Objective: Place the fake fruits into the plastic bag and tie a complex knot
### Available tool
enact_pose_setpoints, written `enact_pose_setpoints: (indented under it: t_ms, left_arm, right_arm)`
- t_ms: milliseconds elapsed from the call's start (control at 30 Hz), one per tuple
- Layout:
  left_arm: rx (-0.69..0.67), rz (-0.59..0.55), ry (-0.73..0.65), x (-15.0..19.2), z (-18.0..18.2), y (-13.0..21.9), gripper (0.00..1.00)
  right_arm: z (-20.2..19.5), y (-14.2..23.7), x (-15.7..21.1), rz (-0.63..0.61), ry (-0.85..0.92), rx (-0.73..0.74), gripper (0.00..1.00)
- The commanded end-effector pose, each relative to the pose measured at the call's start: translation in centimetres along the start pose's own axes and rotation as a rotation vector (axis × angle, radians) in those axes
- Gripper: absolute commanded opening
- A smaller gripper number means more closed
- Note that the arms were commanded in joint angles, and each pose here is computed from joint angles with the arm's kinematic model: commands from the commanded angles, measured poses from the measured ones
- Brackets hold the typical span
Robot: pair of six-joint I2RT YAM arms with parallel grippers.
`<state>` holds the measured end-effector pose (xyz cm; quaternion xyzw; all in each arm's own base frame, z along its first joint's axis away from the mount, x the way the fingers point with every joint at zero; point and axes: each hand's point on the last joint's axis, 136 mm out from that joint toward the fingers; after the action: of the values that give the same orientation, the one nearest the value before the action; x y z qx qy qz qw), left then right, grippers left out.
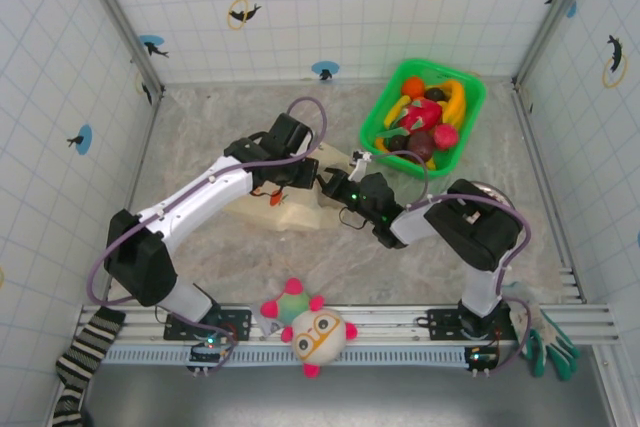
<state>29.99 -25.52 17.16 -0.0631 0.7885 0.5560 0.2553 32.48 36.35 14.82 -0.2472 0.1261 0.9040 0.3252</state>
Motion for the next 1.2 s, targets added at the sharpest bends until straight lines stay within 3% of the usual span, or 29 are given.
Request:
enact_pose_setpoints:
  t_ms: [0, 533, 733, 867, 1000, 1167]
  left_arm:
    - [-0.039, -0.07, 0.002, -2.0, 0.4, 1.6, 0.0]
    - [-0.228, -0.194, 0.013, -5.2, 4.8, 9.4, 0.0]
    - [-0.242, -0.221, -0.005, -6.0, 5.2, 11.2, 0.0]
    - [-0.144, -0.21, -0.039, -5.8, 3.6, 10.4, 0.0]
    - [-0.06, -0.197, -0.048, -5.6, 2.3, 9.4, 0.0]
    - [-0.044, -0.213, -0.029, -6.1, 2.0, 9.1, 0.0]
  right_arm:
    - [0.1, 0.6, -0.6, -0.014, 0.038, 0.032, 0.0]
    - [-11.2, 5.3, 0.8, 0.078, 0.119, 0.399, 0.0]
    - [-12.2, 6.4, 0.3, 0.101, 0.158, 0.441, 0.0]
    - [-10.7, 6.5, -0.8, 0.091, 0.199, 0.38, 0.14]
    - [-9.4, 7.6, -2.1, 0.104, 0.271, 0.339, 0.35]
    - [-10.0, 11.3, -2.5, 0.191, 0.403, 0.398, 0.64]
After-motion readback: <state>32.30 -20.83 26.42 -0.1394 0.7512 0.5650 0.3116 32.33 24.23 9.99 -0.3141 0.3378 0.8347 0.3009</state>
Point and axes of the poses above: each hand's point on the last joint's axis, 136 mm out from that joint toward the fingers, its own y axis back along the fingers, its own z axis along the line the jaws close on, x = y × z, and after that the axes turned 4 degrees about y, right-handed
